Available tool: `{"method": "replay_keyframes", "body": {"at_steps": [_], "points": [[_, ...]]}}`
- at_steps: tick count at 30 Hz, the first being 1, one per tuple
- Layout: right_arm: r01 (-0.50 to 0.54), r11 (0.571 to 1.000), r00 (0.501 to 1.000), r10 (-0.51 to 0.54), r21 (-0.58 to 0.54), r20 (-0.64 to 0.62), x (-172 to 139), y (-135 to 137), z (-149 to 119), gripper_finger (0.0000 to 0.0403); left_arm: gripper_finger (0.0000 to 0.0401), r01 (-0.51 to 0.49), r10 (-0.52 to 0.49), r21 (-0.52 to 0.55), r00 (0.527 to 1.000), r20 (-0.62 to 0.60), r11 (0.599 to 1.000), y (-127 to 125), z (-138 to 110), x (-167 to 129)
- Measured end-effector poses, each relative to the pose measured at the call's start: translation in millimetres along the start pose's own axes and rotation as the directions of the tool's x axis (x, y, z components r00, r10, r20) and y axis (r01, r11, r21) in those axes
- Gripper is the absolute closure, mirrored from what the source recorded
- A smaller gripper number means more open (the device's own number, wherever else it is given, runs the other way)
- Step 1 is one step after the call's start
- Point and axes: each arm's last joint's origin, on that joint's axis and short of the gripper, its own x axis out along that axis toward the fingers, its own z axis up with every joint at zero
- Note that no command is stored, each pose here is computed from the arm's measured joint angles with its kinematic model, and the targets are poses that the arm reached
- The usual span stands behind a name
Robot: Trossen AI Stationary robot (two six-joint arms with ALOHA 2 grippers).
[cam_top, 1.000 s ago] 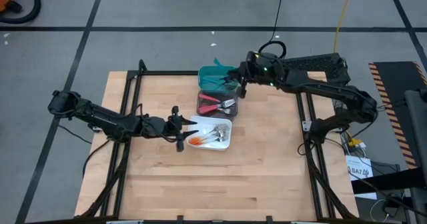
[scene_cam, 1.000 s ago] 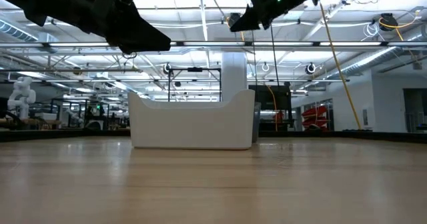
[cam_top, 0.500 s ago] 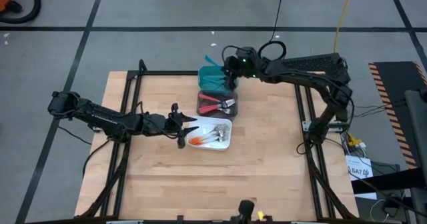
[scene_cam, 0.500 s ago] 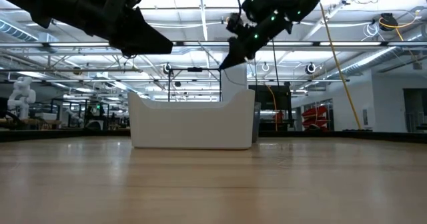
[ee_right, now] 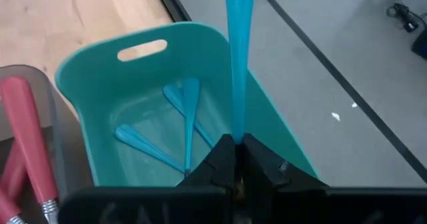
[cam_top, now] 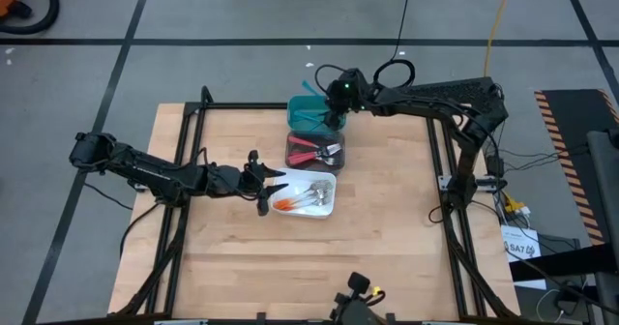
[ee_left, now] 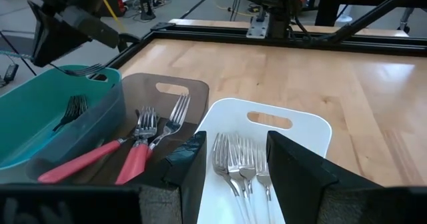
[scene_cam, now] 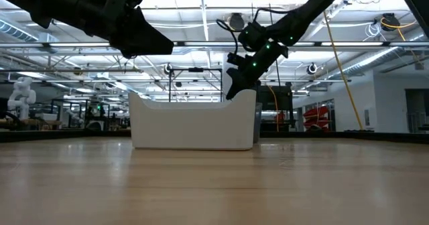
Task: Sort silverware by color (type)
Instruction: Put the blue fork into the blue bin
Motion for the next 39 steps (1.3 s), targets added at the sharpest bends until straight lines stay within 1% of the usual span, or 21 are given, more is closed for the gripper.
{"method": "replay_keyframes", "body": {"at_steps": [11, 18, 30, 39], "points": [[-0.007, 0.999, 1.0, 0.008, 0.037, -0.022, 9.6, 2.9, -5.8, 0.0395, 0.0244, 0.0, 0.0, 0.0, 1.0, 0.0, 1.0, 0.0, 0.0, 0.0], [-0.024, 1.0, 1.0, 0.024, 0.017, 0.02, 8.2, 15.2, 1.2, 0.0395, 0.0244, 0.0, 0.0, 0.005, 1.0, 0.0, 1.0, 0.0, 0.0, 0.0], [-0.017, 0.999, 0.999, 0.015, 0.048, 0.036, 10.5, 14.1, 1.7, 0.0395, 0.0244, 0.0, 0.0, 0.006, 1.0, 0.0, 1.0, 0.0, 0.0, 0.0], [-0.02, 0.998, 0.999, 0.022, 0.056, -0.028, 27.4, 14.8, -13.0, 0.0392, 0.0244, 0.0, 0.0, -0.003, 1.0, 0.001, 1.0, 0.0, 0.1, 0.0]]}}
